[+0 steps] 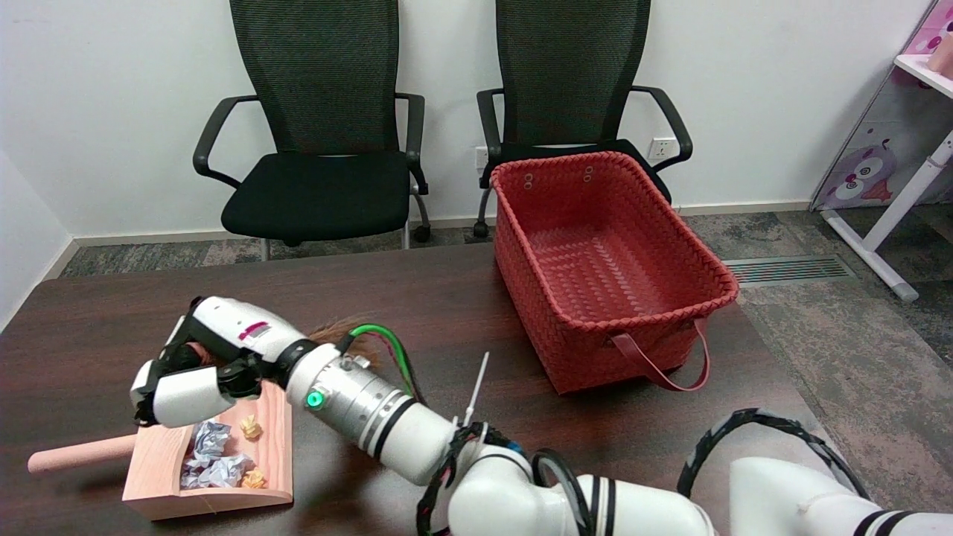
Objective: Sweep the paper ball into the dustpan.
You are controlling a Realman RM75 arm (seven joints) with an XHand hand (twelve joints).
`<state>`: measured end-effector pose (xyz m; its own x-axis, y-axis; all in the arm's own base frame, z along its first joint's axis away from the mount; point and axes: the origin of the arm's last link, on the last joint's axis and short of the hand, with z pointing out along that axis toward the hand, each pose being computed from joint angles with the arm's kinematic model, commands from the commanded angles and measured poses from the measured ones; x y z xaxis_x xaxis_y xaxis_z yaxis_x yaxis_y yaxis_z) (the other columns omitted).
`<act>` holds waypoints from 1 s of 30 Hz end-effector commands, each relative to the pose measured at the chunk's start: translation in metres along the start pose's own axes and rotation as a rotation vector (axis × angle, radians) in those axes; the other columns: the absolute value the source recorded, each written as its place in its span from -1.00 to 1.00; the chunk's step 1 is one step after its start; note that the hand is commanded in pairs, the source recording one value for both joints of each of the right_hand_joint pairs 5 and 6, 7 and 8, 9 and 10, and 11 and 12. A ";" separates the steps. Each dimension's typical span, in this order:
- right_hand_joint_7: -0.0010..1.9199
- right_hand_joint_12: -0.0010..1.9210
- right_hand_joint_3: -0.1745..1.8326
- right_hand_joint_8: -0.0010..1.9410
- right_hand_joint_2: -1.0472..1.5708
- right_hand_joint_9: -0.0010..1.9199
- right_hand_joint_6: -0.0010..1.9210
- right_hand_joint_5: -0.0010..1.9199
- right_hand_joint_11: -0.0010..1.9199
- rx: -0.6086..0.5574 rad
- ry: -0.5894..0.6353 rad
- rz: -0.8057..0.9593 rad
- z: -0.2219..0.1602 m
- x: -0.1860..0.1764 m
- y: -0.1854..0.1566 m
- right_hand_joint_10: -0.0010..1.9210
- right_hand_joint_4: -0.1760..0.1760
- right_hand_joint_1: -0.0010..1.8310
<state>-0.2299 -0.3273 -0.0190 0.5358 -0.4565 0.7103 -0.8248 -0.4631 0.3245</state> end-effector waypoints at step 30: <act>1.00 1.00 0.95 0.98 0.56 1.00 1.00 1.00 1.00 0.233 0.165 0.922 0.030 0.042 -0.037 1.00 -0.01 0.00</act>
<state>-0.2193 -0.3483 -0.0427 0.0026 -0.6067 0.7949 -0.9855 -0.1366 -0.1010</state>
